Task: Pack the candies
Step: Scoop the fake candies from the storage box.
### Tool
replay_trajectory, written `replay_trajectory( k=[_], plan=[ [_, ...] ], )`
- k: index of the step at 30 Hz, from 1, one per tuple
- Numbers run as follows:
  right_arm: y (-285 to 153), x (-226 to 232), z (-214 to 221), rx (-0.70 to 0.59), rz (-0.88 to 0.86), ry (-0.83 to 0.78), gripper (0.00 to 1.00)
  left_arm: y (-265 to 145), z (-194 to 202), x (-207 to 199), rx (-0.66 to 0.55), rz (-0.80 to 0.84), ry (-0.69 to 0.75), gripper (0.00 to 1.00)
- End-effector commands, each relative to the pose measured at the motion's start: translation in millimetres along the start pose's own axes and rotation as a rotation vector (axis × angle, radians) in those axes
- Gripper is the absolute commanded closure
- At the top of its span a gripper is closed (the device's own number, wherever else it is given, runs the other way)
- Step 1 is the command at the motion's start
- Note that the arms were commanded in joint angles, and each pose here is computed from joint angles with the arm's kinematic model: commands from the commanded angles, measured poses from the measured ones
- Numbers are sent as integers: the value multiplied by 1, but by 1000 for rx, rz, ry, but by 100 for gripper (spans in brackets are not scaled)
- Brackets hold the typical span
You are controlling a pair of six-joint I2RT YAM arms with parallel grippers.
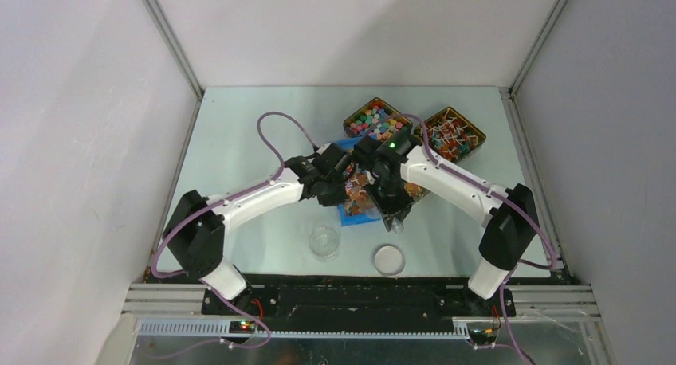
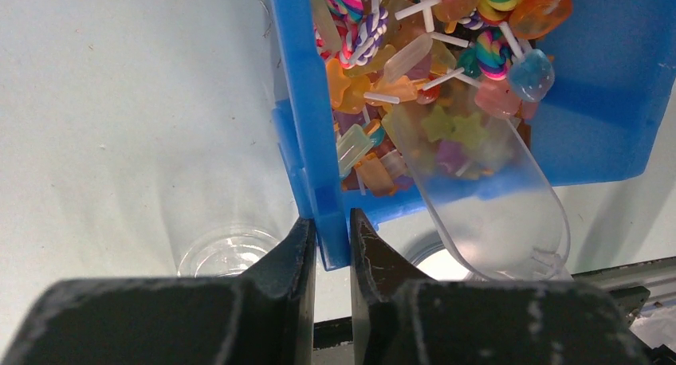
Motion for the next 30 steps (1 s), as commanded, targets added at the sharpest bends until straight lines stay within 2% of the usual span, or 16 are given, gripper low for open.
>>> replay_trajectory(
  k=[1, 9, 15, 30],
  plan=[
    [21, -9, -35, -99, 34, 20, 100, 1, 31, 13, 93, -55, 85, 100],
    [26, -7, -37, -223, -37, 57, 100, -2, 32, 14, 80, -29, 41, 100],
    [37, -9, -45, -222, -66, 83, 100, -3, 32, 13, 79, -3, 23, 100],
    [47, -23, -60, -327, 4, 78, 100, -3, 34, 12, 93, 5, 14, 100]
  ],
)
Point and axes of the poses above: each gripper's point midway between its finger pads, its own y axis out along the fingers, its own x axis along the line the jaws close on, z = x × y, the point moved 7 cm from there along -y, back along the fingers, and after that the axes turned 14 degrees about -y, right-handed, at the moved point
